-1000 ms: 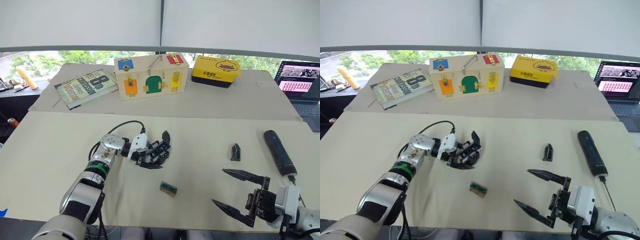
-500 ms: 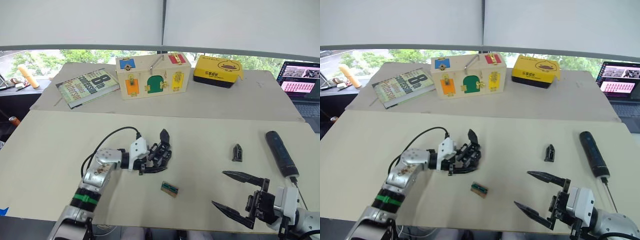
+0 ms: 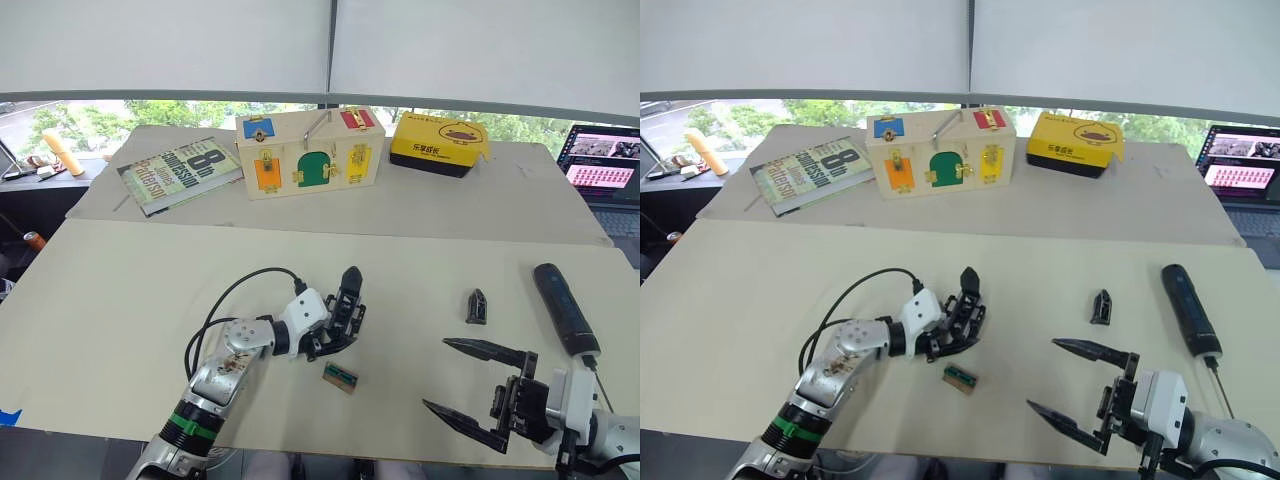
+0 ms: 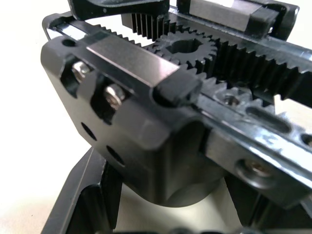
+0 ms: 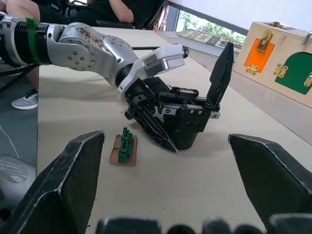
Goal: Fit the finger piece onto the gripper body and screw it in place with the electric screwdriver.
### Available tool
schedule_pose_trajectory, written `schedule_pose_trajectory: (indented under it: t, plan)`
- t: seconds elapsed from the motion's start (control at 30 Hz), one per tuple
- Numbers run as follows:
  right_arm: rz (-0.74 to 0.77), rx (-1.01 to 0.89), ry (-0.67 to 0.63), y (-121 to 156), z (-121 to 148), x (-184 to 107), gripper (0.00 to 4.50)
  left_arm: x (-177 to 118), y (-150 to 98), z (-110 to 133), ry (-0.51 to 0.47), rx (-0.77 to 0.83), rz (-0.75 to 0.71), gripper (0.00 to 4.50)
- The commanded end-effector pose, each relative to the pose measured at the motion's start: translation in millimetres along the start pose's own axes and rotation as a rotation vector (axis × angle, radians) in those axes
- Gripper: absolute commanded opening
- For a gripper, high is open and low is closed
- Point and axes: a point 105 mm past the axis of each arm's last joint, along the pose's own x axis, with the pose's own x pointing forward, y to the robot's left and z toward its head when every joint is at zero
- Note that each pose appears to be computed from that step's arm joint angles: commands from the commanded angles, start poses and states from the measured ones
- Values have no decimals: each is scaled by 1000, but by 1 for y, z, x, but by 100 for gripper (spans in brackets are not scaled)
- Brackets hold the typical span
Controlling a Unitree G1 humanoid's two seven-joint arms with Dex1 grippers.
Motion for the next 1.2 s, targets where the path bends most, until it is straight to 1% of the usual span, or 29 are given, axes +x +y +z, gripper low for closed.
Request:
schedule_pose_trajectory:
  t: [0.03, 0.2, 0.33, 0.4, 0.47, 0.5, 0.63, 0.8, 0.9, 1.0, 1.03, 1.1, 1.17, 1.2]
  plan:
    - [-9, -33, -6, -2, 7, -1, 450, 4, -1, 9, -13, 30, 1, 236]
    - [-19, -37, -4, -2, 6, -1, 450, 7, 3, 6, 1, 39, 44, 236]
    - [-30, -34, -5, -2, 5, -1, 450, 10, 0, 5, 4, 9, 40, 236]
    - [-36, -25, -6, 0, 5, -1, 450, 9, 1, 4, 7, -11, 34, 340]
    - [-42, -16, -9, 2, 6, -1, 450, 4, 4, 4, 6, -16, 38, 425]
    - [-43, -13, -10, 3, 6, -1, 450, 2, 6, 4, 5, -16, 37, 448]
    - [-55, -15, -7, 3, 7, -5, 450, -18, 16, 5, 0, -51, 18, 448]
    - [-108, -17, 16, -2, 7, -15, 450, -48, 34, 8, -20, -4, -32, 448]
    - [-177, -21, 40, -4, 4, -23, 450, -70, 37, 0, 15, 22, -123, 448]
    - [-293, 6, 88, -10, -3, -37, 450, -96, 37, -13, 91, 41, -241, 448]
    - [-322, 24, 102, -9, -5, -41, 450, -102, 39, -13, 92, 43, -267, 448]
    - [-380, 56, 138, -7, -9, -49, 450, -112, 42, -11, 75, 43, -299, 448]
    - [-478, 121, 242, -2, -21, -61, 450, -124, 50, 1, 20, 50, -302, 448]
    - [-540, 155, 303, -1, -28, -68, 450, -128, 55, 11, -22, 69, -295, 448]
